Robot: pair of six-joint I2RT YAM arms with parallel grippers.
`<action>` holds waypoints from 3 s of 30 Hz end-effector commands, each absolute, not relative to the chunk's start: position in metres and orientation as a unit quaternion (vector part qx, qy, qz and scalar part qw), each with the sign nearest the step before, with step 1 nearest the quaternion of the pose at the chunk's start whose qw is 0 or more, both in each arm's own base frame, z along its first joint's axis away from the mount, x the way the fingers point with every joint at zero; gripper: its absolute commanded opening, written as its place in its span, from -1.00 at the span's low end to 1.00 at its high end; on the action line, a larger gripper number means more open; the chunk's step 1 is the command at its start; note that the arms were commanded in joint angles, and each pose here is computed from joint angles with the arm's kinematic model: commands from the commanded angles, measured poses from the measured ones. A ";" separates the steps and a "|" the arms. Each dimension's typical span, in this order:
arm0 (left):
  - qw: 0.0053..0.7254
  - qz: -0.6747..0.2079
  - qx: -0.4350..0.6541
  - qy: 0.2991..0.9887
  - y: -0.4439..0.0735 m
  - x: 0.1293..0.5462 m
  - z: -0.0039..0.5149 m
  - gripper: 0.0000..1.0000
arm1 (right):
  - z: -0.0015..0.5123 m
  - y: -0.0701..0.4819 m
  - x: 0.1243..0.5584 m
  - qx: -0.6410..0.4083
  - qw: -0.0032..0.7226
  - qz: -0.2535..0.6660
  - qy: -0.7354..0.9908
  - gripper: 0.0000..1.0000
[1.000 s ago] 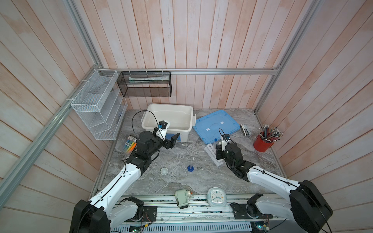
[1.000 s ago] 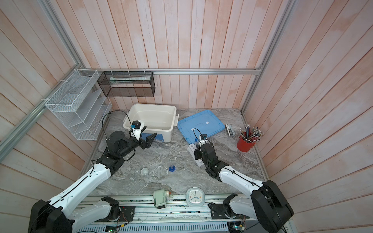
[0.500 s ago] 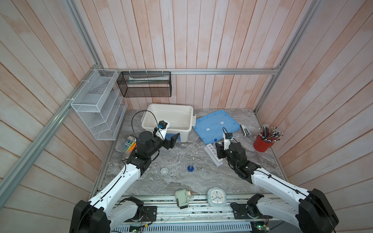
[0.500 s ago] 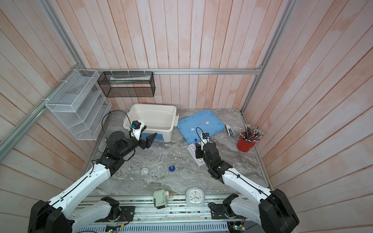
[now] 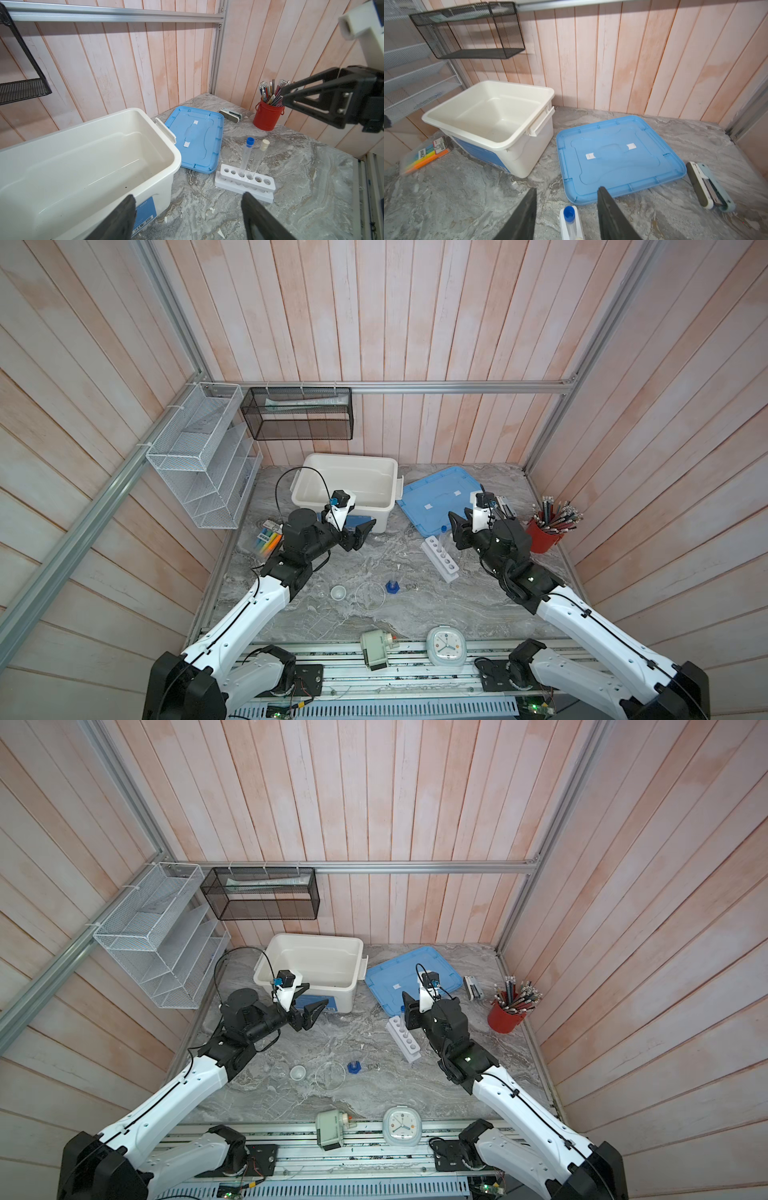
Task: Organize the chemistry lab equipment
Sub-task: 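Open the right gripper to release the glass tube in the rack, then move both grippers to the white bin's rim, one at each end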
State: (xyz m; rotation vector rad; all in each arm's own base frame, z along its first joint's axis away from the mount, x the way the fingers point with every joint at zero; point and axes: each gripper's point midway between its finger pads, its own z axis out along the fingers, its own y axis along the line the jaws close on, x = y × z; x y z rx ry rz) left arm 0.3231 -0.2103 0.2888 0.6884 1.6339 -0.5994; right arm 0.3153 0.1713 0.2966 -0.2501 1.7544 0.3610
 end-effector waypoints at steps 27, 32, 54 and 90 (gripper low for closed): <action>0.580 -0.242 0.032 0.777 -0.072 0.349 0.299 0.58 | 0.208 0.303 0.220 -0.333 0.448 0.259 0.789 0.23; 0.581 -0.214 -0.030 0.784 -0.042 0.364 0.292 0.58 | 0.193 0.316 0.221 -0.344 0.438 0.250 0.792 0.23; 0.555 -0.153 -0.126 0.808 0.008 0.441 0.269 0.53 | 0.293 0.314 0.404 -0.103 0.501 0.255 0.820 0.19; 0.515 -0.230 -0.054 0.824 -0.013 0.506 0.233 0.46 | 0.211 0.336 0.500 -0.062 0.428 0.299 0.851 0.15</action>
